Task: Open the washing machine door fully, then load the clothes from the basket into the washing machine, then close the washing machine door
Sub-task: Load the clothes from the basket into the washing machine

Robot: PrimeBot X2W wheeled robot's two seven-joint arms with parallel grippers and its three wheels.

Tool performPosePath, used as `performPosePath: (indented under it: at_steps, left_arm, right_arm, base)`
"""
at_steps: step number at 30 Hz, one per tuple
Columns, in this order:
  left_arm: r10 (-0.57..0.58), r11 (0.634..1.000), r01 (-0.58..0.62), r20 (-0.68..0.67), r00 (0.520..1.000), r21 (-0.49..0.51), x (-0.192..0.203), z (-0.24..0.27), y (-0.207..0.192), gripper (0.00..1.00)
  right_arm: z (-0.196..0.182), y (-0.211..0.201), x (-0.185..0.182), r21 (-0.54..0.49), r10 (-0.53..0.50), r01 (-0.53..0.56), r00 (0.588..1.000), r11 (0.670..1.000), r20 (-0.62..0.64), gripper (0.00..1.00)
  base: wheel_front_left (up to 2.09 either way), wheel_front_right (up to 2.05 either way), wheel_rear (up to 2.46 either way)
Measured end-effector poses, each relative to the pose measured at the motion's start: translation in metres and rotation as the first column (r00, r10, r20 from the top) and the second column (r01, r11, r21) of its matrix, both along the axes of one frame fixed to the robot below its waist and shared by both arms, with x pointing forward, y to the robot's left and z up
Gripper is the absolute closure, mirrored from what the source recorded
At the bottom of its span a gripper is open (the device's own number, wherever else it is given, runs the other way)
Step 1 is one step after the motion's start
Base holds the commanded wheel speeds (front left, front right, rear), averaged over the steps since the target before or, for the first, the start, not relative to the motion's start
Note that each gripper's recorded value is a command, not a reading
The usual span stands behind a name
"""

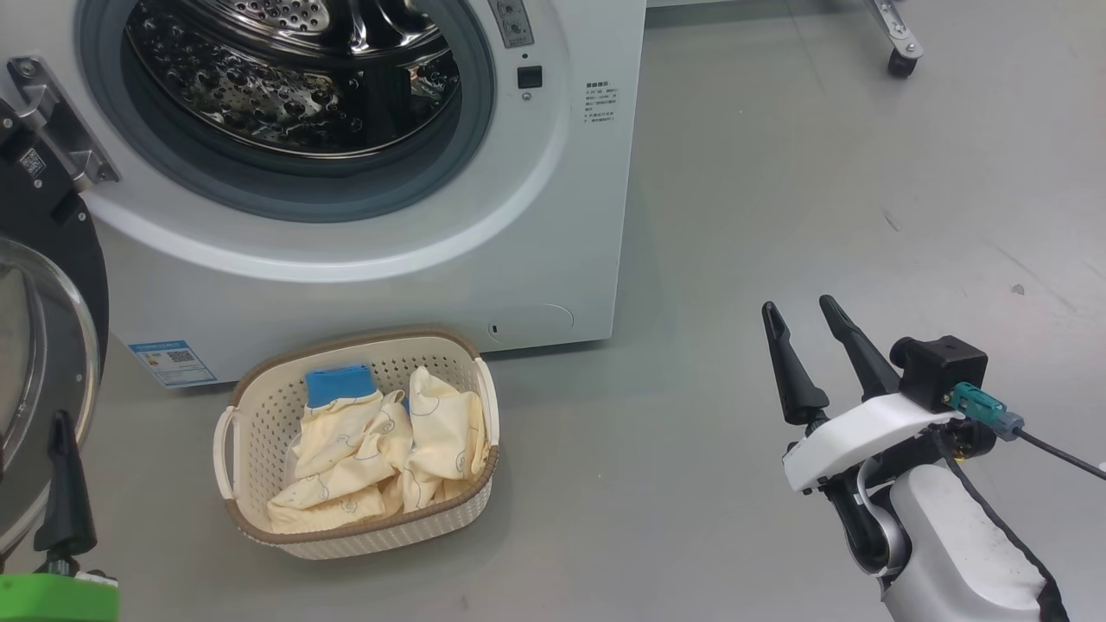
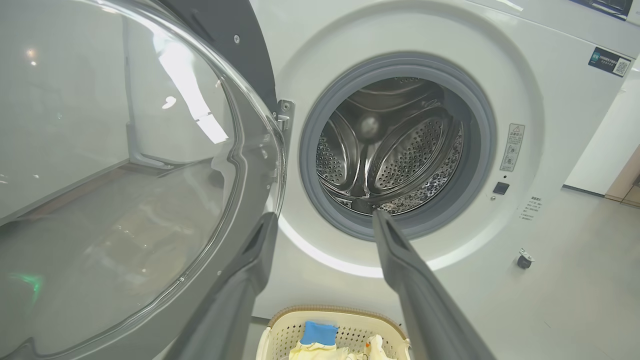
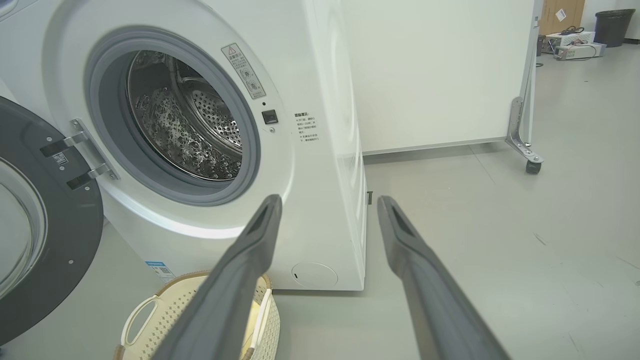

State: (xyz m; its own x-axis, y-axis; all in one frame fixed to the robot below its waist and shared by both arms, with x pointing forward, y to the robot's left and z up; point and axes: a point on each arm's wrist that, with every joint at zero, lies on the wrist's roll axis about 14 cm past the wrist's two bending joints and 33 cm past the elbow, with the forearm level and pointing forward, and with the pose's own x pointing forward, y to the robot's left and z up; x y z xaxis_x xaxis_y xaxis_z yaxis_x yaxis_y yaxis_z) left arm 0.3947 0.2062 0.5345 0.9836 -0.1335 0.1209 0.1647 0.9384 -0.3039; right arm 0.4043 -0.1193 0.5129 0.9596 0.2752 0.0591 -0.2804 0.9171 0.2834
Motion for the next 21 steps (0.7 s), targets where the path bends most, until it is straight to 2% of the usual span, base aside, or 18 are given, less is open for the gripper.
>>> performPosePath:
  at_steps: [21]
  left_arm:
    - [0.012, 1.000, -0.012, -0.006, 1.000, -0.003, -0.0019, -0.0028, 0.0037, 0.00]
  right_arm:
    - [-0.0018, 0.0057, 0.0016, 0.005, 0.013, -0.013, 1.000, 1.000, -0.005, 0.00]
  base:
    - [0.99, -0.99, 0.00]
